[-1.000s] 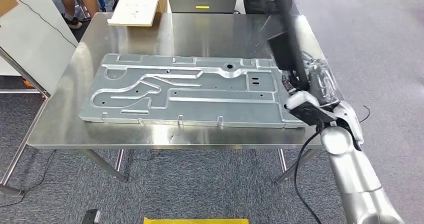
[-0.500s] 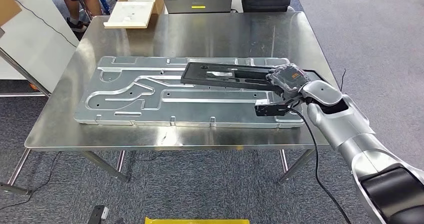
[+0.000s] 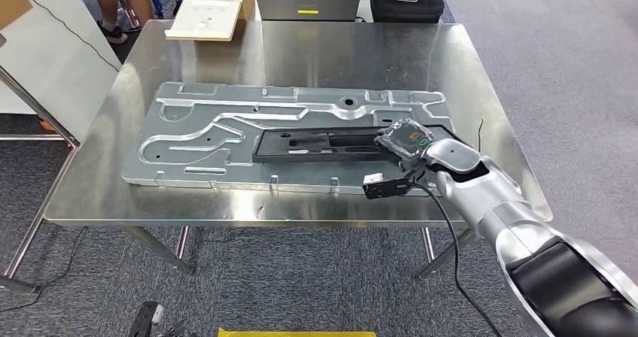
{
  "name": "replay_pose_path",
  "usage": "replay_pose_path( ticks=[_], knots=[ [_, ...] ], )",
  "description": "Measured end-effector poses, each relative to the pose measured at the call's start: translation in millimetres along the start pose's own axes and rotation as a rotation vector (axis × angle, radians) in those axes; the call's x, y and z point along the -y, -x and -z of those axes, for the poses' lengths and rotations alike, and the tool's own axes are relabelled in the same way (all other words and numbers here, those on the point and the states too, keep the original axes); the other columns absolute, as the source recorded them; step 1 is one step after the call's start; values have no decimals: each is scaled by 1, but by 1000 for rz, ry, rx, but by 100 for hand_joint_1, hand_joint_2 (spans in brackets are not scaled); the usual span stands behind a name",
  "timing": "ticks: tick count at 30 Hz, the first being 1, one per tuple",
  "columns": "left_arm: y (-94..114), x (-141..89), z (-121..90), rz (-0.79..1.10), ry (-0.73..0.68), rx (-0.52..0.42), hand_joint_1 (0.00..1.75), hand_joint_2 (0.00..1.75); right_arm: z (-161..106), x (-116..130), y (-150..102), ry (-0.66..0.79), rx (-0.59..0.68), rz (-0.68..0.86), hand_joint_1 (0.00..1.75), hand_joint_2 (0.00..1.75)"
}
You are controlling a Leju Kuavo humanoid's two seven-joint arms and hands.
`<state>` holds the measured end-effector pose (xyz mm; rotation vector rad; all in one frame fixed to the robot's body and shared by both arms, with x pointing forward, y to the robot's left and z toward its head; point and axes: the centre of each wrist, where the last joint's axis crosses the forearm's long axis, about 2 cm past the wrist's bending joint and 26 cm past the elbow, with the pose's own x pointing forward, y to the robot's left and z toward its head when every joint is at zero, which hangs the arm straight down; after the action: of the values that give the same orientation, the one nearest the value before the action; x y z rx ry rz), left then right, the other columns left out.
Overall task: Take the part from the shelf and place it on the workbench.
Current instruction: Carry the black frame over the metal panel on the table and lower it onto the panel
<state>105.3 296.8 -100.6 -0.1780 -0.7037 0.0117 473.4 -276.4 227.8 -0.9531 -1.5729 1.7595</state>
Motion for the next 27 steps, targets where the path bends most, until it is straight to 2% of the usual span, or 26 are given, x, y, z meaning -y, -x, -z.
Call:
replay_pose_path(
  ticks=[1, 6, 10, 17, 23, 27],
  knots=[
    [0, 0, 0, 2, 3, -1, 0, 175, 1, -3, -2, -10, -3, 9, 0, 0],
    [-1, 0, 1, 12, 11, -13, 0, 175, 4, -10, -7, -49, -23, 52, 0, 0],
    [0, 0, 0, 15, 7, -11, 0, 0, 3, -14, -8, -61, -45, 70, 0, 0],
    [6, -1, -3, 19, -8, -33, 0, 0, -4, -28, -10, 28, -55, 108, 0, 0],
    [4, -1, -2, 28, -5, -41, 0, 0, -2, -19, -14, 288, -7, 236, 0, 0],
    [0, 0, 0, 32, 5, -35, 0, 0, 0, -6, -39, 460, 63, 425, 0, 0]
  ],
)
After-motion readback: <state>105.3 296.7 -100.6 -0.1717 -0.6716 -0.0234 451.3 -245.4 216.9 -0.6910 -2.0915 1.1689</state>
